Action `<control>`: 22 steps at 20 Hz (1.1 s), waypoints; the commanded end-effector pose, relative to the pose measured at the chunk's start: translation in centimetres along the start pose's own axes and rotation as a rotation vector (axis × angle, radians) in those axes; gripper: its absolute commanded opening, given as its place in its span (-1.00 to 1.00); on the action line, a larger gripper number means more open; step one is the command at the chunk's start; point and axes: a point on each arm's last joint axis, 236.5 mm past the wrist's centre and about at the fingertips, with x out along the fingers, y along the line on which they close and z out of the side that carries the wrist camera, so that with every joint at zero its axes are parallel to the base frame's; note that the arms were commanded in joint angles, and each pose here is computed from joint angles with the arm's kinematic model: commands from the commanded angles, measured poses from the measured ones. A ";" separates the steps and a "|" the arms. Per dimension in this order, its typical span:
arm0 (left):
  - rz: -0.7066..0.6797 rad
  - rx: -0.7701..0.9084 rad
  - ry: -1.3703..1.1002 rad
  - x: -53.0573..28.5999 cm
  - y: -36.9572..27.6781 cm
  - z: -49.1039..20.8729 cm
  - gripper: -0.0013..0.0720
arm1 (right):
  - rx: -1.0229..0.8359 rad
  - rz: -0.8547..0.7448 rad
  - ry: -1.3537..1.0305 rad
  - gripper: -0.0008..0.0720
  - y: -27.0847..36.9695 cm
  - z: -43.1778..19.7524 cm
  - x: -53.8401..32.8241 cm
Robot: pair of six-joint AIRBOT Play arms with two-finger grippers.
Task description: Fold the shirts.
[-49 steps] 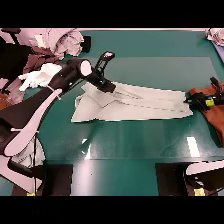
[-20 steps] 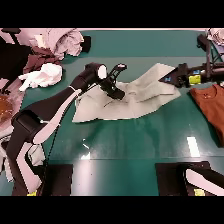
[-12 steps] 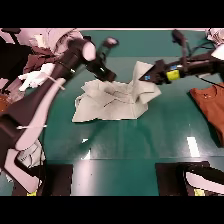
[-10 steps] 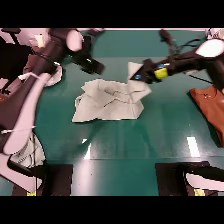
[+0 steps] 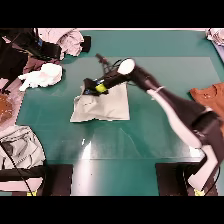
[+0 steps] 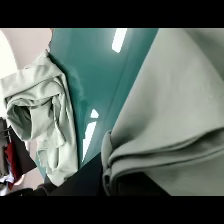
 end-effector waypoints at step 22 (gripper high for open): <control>-0.055 0.009 0.052 1.7 -1.4 -1.5 -0.90 | 0.236 -0.110 -0.005 0.91 -20.5 -0.8 -15.0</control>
